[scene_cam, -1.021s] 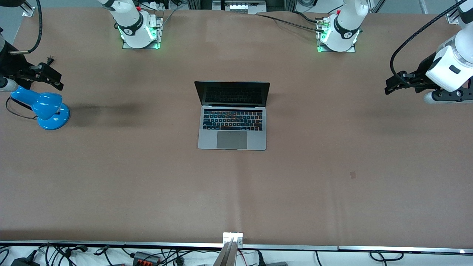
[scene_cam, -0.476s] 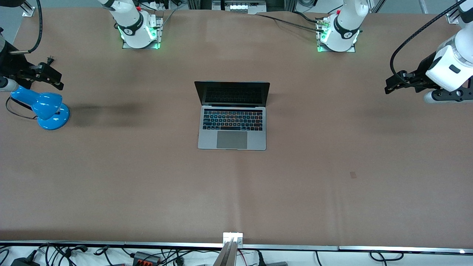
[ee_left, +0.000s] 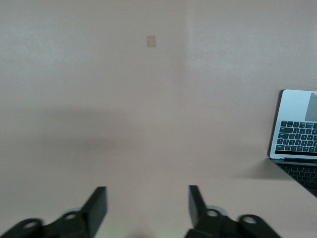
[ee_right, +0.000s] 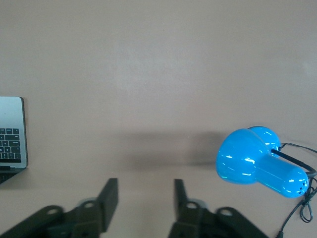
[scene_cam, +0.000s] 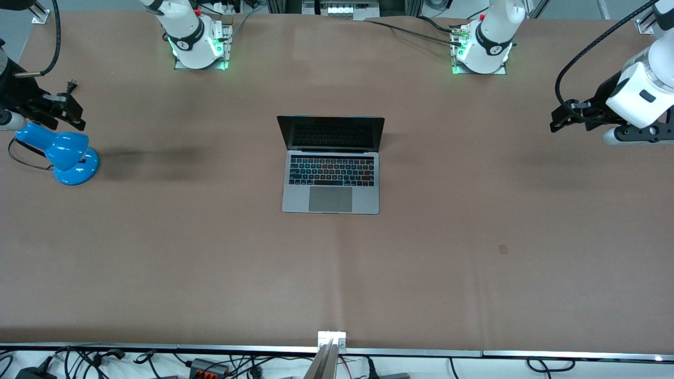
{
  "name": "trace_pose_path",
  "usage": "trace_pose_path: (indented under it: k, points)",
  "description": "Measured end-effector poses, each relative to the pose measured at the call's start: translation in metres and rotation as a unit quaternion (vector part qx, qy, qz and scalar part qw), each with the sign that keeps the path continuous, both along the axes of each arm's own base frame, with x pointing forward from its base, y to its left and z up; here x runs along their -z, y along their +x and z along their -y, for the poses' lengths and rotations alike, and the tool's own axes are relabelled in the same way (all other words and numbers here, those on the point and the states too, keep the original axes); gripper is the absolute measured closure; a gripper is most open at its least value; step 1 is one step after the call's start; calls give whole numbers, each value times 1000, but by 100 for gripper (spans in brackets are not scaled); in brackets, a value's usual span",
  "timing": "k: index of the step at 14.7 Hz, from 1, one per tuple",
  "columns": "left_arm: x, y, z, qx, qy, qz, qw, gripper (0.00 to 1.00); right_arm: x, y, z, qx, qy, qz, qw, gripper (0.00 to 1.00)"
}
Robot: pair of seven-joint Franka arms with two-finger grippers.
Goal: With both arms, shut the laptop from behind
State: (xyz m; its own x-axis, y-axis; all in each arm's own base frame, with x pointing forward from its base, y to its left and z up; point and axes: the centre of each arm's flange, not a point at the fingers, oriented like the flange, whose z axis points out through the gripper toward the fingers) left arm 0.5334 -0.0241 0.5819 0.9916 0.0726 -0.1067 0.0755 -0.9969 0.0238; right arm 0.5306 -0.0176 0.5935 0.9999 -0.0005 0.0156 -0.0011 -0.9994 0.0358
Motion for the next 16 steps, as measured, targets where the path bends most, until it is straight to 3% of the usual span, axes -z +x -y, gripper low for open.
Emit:
trace_pose_path:
  k: [4, 6, 7, 10, 14, 16]
  points:
    - [-5, -7, 8, 8, 1, -6, 1000, 72, 1, -1, -3, -3, 0, -4, 1000, 95]
    - [-5, -7, 8, 9, 1, -8, 1000, 93, 3, -1, -4, -4, 0, -8, 1000, 99]
    - [-5, -7, 8, 9, 1, -8, 1000, 99, 4, -1, -5, -4, 0, -12, 1000, 99]
    - [-5, -7, 8, 9, 1, -9, 1000, 99, 12, -2, -15, -14, 1, -28, 1000, 99]
    - [-4, -9, 9, 10, 0, -15, 1000, 99, 51, 0, -75, -57, 16, -89, 994, 99]
    - [-3, -12, 19, 13, -21, -27, 999, 99, 74, 1, -105, -69, 32, -114, 991, 99]
